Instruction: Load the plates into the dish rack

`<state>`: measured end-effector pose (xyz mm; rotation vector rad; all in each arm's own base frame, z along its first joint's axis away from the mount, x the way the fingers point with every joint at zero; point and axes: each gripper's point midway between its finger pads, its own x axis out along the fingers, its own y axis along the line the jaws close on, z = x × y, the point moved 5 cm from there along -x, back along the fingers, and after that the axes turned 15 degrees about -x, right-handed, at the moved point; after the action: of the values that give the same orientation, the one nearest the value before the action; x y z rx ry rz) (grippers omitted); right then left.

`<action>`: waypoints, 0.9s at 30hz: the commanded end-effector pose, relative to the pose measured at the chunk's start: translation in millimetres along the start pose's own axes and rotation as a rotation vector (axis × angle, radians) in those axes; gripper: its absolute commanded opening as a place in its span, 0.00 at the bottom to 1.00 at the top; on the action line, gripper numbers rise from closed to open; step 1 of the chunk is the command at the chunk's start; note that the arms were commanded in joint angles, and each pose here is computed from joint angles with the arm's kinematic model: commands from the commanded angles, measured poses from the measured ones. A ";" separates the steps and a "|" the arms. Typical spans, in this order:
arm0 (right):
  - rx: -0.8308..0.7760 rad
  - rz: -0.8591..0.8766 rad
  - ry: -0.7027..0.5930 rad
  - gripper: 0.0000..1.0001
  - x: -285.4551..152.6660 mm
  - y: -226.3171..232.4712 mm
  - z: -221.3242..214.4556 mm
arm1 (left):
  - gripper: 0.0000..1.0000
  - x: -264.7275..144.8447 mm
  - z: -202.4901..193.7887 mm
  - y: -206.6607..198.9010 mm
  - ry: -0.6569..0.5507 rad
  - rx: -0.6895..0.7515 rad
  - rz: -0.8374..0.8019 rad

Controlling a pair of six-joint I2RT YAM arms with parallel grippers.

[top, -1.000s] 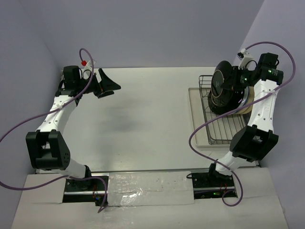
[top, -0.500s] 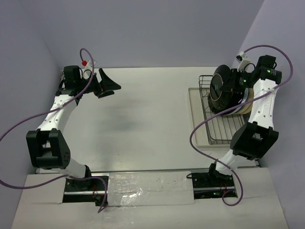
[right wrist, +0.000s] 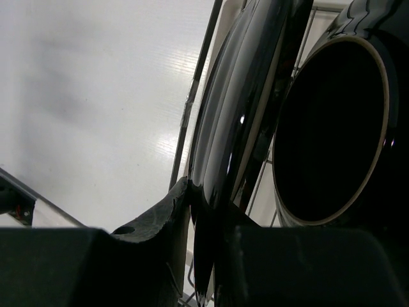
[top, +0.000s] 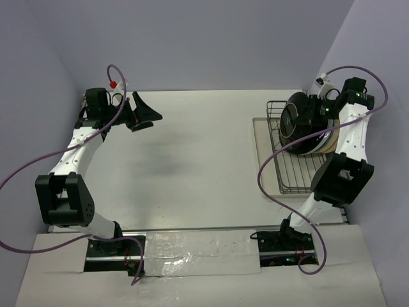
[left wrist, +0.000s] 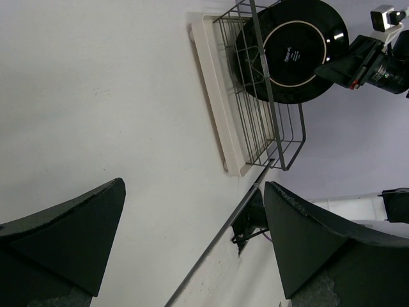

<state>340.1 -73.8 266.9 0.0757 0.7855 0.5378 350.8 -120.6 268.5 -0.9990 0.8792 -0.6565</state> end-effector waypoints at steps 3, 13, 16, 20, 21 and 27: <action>-0.055 0.041 -0.077 0.08 -2.8 -4.2 18.4 | 0.99 -0.6 5.5 -14.6 0.003 0.040 -0.041; -0.063 -0.015 -0.069 0.41 -14.6 -18.3 16.1 | 0.99 2.5 8.8 -12.2 0.010 0.022 -0.041; -0.064 -0.033 -0.065 0.47 -19.3 -24.3 16.9 | 0.99 2.3 8.9 -12.3 0.010 0.026 -0.038; -0.084 -0.070 -0.071 0.63 -27.3 -27.8 22.7 | 0.99 1.6 9.2 -12.8 0.008 0.031 -0.034; -0.097 -0.090 -0.071 0.69 -30.4 -29.1 25.5 | 0.99 1.9 9.2 -13.0 0.007 0.036 -0.032; -0.162 -0.190 -0.110 0.93 -53.9 -23.6 47.2 | 0.99 -2.0 11.9 -12.6 -0.018 0.058 -0.001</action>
<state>353.0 -114.1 286.9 -0.0141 0.7364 0.4577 356.0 -120.7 263.9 -1.0041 0.8997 -0.6494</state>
